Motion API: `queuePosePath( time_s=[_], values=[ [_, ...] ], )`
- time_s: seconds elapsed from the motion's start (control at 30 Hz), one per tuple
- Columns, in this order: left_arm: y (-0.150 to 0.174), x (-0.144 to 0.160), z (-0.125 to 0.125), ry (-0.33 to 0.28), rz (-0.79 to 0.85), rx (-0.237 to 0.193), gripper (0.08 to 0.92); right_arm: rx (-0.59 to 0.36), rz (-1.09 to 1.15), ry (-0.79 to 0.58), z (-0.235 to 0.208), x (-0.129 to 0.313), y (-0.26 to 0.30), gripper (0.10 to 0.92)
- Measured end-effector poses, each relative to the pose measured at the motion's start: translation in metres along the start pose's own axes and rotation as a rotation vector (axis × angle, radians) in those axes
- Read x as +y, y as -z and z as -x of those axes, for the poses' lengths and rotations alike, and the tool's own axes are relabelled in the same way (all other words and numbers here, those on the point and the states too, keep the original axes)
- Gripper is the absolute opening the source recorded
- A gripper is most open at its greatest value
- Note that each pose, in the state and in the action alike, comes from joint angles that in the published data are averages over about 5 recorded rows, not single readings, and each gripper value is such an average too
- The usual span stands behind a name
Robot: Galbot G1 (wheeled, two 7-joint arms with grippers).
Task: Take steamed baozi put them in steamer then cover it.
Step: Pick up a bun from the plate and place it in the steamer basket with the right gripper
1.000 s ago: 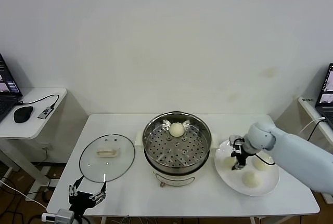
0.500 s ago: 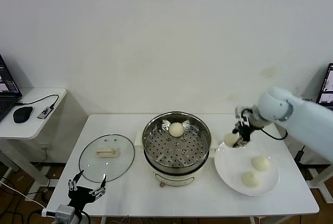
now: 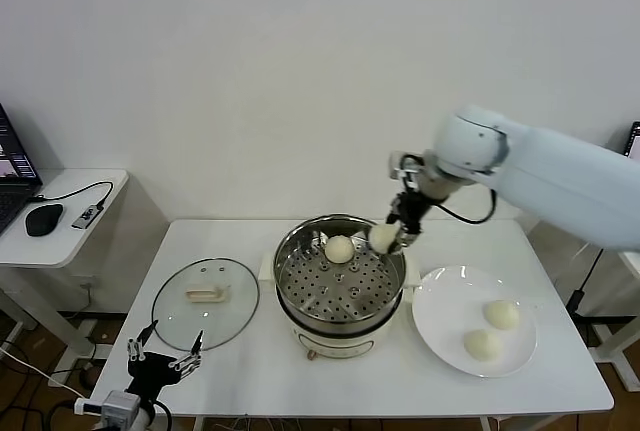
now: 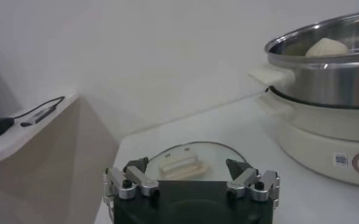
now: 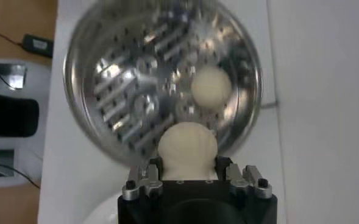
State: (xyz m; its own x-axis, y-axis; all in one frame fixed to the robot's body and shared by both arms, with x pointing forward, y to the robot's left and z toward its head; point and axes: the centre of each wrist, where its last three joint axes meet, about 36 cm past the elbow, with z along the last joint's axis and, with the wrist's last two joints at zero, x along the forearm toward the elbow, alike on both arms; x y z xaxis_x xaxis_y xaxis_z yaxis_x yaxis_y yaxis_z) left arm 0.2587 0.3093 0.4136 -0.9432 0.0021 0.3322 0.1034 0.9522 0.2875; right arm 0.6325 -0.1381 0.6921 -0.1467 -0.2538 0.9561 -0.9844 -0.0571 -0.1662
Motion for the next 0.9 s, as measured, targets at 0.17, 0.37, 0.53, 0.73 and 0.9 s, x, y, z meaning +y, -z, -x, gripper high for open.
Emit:
queuePosePath(
  time_s=[0.17, 0.37, 0.53, 0.73, 0.9],
  values=[
    [0.003, 0.0, 0.0, 0.003, -0.008, -0.004, 0.823, 0.002, -0.035, 0.035, 0.027, -0.005, 0.037, 0.535],
    [0.004, 0.0, 0.0, 0.001, -0.017, -0.005, 0.823, 0.011, -0.061, 0.07, 0.065, -0.007, 0.068, 0.535],
    [0.003, 0.001, 0.0, -0.002, -0.018, -0.001, 0.823, 0.025, -0.074, 0.088, 0.094, -0.007, 0.086, 0.535],
    [0.005, 0.001, 0.002, -0.011, -0.019, -0.005, 0.823, 0.042, -0.081, 0.095, 0.12, -0.007, 0.099, 0.532],
    [0.003, 0.002, 0.004, -0.014, -0.023, -0.001, 0.823, 0.053, -0.08, 0.095, 0.135, -0.007, 0.105, 0.531]
  ],
)
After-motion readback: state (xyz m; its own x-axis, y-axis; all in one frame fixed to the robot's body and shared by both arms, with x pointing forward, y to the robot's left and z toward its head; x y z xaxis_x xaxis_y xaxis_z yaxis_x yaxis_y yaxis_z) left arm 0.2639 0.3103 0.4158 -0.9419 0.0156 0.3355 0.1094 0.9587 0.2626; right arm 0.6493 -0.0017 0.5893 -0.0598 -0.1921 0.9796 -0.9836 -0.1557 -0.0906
